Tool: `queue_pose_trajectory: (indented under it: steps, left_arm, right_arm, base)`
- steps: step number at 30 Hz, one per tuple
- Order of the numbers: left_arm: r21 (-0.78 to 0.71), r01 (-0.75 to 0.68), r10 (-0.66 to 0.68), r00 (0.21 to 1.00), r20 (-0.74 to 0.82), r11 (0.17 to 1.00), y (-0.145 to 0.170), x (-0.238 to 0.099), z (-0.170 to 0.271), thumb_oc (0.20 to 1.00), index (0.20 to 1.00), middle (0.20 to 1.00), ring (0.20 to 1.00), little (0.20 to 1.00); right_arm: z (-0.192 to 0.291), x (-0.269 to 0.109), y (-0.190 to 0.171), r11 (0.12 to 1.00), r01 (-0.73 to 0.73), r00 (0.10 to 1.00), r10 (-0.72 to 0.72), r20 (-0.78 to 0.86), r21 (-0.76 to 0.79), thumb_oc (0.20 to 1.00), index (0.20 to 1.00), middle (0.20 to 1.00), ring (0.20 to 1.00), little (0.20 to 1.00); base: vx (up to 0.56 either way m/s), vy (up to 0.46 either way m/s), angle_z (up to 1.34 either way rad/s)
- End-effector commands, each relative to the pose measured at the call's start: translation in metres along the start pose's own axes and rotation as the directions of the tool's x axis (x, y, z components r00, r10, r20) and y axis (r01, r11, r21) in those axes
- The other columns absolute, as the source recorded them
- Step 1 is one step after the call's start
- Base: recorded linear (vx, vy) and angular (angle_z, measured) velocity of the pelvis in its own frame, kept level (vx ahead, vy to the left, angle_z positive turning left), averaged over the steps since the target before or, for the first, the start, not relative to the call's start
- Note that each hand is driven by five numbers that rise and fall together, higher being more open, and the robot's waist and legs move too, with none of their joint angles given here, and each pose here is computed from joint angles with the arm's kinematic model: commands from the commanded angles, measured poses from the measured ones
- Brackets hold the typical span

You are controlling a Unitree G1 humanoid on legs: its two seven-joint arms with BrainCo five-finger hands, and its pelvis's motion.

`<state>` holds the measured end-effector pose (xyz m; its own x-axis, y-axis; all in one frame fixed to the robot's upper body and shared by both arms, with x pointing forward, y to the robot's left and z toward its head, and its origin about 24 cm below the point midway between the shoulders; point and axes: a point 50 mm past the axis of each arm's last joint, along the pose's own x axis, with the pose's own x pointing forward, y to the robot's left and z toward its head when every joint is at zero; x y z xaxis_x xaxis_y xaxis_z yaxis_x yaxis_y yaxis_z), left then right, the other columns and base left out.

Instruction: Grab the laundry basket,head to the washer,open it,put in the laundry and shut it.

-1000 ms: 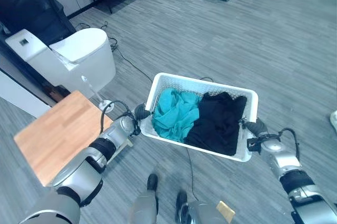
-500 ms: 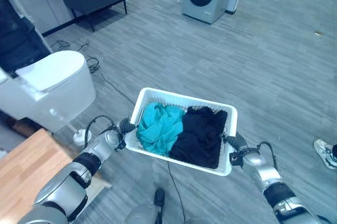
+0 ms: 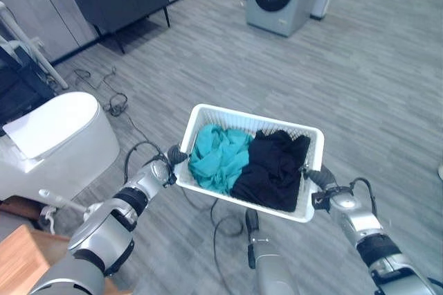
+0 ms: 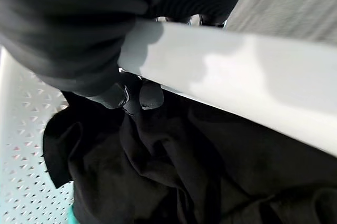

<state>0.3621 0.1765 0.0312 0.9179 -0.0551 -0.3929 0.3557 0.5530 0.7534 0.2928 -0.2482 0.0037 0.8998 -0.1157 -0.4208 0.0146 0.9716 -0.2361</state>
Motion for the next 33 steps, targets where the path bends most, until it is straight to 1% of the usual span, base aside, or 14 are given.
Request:
queue_pose_trajectory:
  steps: [1,3,4,7,11,13,16,19,22,26,33]
  left_arm:
    - [-0.054,-0.124,0.132,0.975,0.177,0.991,0.034,0.001,0.039,0.200,0.200,0.200,0.200,0.200]
    - [-0.065,-0.126,0.135,0.975,0.177,0.990,0.036,0.000,0.039,0.200,0.200,0.200,0.200,0.200]
    - [-0.081,-0.147,0.160,0.970,0.185,0.986,0.048,-0.002,0.040,0.200,0.200,0.200,0.200,0.200]
    - [-0.090,-0.159,0.174,0.963,0.204,0.983,0.055,-0.003,0.045,0.200,0.200,0.200,0.200,0.200]
    - [-0.083,-0.134,0.151,0.956,0.250,0.987,0.051,-0.002,0.064,0.200,0.200,0.200,0.200,0.200]
    - [-0.077,-0.124,0.140,0.956,0.260,0.989,0.047,-0.001,0.068,0.200,0.200,0.200,0.200,0.200]
    - [-0.056,-0.105,0.117,0.954,0.275,0.993,0.038,0.001,0.077,0.200,0.200,0.200,0.200,0.200]
    - [-0.062,-0.100,0.113,0.957,0.269,0.993,0.038,0.001,0.072,0.200,0.200,0.200,0.200,0.200]
    - [-0.082,-0.092,0.110,0.958,0.264,0.992,0.036,-0.001,0.066,0.200,0.200,0.200,0.200,0.200]
    - [-0.099,-0.079,0.102,0.961,0.257,0.992,0.031,-0.003,0.057,0.200,0.200,0.200,0.200,0.200]
    - [-0.082,-0.062,0.080,0.968,0.237,0.995,0.024,-0.006,0.043,0.200,0.200,0.200,0.200,0.200]
  right_arm:
    - [0.058,-0.001,0.000,0.998,-0.054,0.965,0.062,0.255,-0.039,0.200,0.200,0.200,0.200,0.200]
    - [0.056,-0.002,-0.004,0.999,-0.039,0.967,0.043,0.252,-0.023,0.200,0.200,0.200,0.200,0.200]
    - [0.060,-0.002,-0.002,0.999,-0.050,0.963,0.048,0.266,-0.001,0.200,0.200,0.200,0.200,0.200]
    - [0.061,-0.002,0.002,0.998,-0.059,0.961,0.054,0.272,0.008,0.200,0.200,0.200,0.200,0.200]
    - [0.055,-0.007,0.001,0.998,-0.054,0.963,0.049,0.265,0.011,0.200,0.200,0.200,0.200,0.200]
    - [0.052,-0.008,0.000,0.999,-0.049,0.965,0.044,0.260,0.011,0.200,0.200,0.200,0.200,0.200]
    - [0.044,-0.012,-0.005,0.999,-0.025,0.968,0.019,0.252,0.020,0.200,0.200,0.200,0.200,0.200]
    - [0.042,-0.010,0.003,0.999,-0.048,0.967,0.040,0.250,0.024,0.200,0.200,0.200,0.200,0.200]
    - [0.040,-0.008,0.013,0.997,-0.080,0.969,0.074,0.238,0.017,0.200,0.200,0.200,0.200,0.200]
    - [0.035,-0.008,0.018,0.996,-0.091,0.971,0.085,0.222,0.015,0.200,0.200,0.200,0.200,0.200]
    - [0.032,-0.008,0.031,0.993,-0.113,0.969,0.106,0.224,0.018,0.200,0.200,0.200,0.200,0.200]
  base:
    - [0.41,-0.336,0.17]
    - [0.24,-0.333,0.03]
    - [0.15,-0.292,0.15]
    - [0.32,-0.433,-0.07]
    - [0.24,-0.082,-0.03]
    - [0.18,0.026,-0.20]
    - [0.57,0.072,0.01]
    - [0.36,0.027,-0.09]
    - [0.35,0.087,-0.70]
    - [0.46,0.184,-0.36]
    - [0.37,0.184,-0.26]
